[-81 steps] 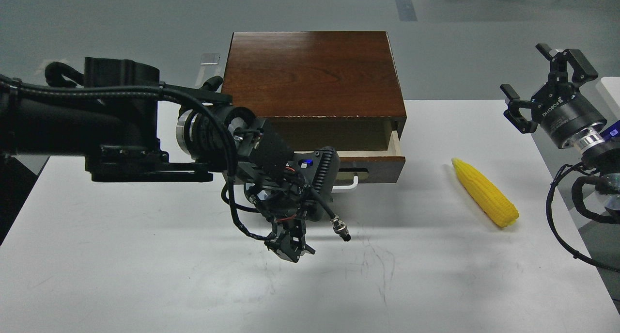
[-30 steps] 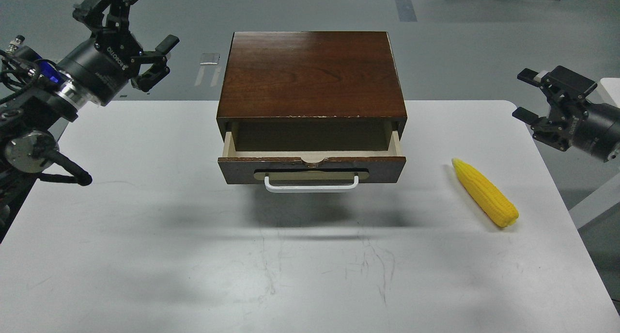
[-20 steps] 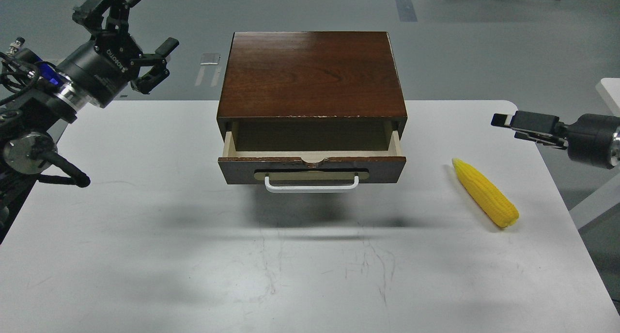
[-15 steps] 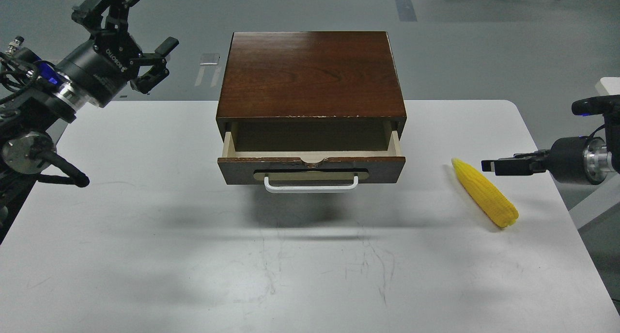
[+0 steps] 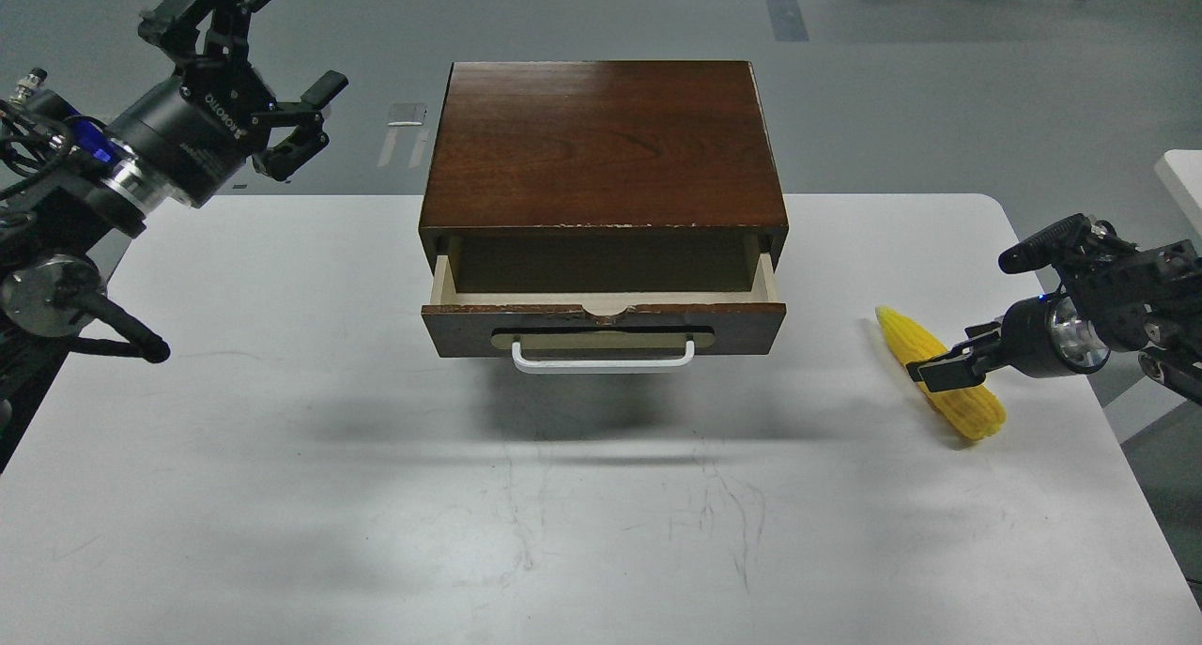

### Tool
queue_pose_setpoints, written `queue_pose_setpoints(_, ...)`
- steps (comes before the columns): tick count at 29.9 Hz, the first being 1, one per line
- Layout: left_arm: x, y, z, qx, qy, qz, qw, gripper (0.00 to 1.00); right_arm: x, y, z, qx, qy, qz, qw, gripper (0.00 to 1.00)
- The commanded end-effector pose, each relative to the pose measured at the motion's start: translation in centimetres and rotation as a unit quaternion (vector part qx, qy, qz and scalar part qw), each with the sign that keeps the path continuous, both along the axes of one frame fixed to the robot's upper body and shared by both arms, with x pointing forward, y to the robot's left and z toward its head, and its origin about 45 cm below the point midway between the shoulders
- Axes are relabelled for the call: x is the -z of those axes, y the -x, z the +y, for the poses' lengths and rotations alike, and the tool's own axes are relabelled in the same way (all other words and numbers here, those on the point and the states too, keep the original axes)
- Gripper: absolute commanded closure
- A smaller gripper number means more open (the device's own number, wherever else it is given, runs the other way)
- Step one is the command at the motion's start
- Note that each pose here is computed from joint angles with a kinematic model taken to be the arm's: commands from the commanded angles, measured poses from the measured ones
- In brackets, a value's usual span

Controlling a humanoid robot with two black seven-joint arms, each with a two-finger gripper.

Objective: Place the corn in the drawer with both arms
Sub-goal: 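Reach the right gripper to the yellow corn cob and grasp it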

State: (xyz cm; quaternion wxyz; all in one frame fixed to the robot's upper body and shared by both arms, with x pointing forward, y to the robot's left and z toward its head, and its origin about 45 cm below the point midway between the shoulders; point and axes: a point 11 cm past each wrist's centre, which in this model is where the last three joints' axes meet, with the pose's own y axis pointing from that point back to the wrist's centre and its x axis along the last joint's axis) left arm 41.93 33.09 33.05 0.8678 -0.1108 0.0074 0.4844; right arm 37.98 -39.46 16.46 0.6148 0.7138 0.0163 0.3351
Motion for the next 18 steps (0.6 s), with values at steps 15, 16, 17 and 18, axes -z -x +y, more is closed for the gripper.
queue_pose_setpoints(15,0.0,0.0,0.0,0.003,0.001,0.000,1.000,0.02,2.1,1.2,-1.1,0.001,0.004,-0.002,1.000,0.37)
queue_pose_setpoints(16,0.0,0.1,0.0,0.003,0.000,0.000,1.000,0.02,2.2,1.2,-1.1,-0.001,0.003,-0.005,1.000,0.41)
queue_pose_setpoints(17,0.0,0.1,0.0,0.003,0.000,0.000,1.000,0.02,2.1,1.2,-1.0,-0.002,0.002,-0.007,1.000,0.42)
queue_pose_setpoints(18,0.0,0.1,0.0,0.003,-0.001,0.000,1.000,0.02,2.1,1.2,-1.0,-0.002,0.002,-0.007,1.000,0.44)
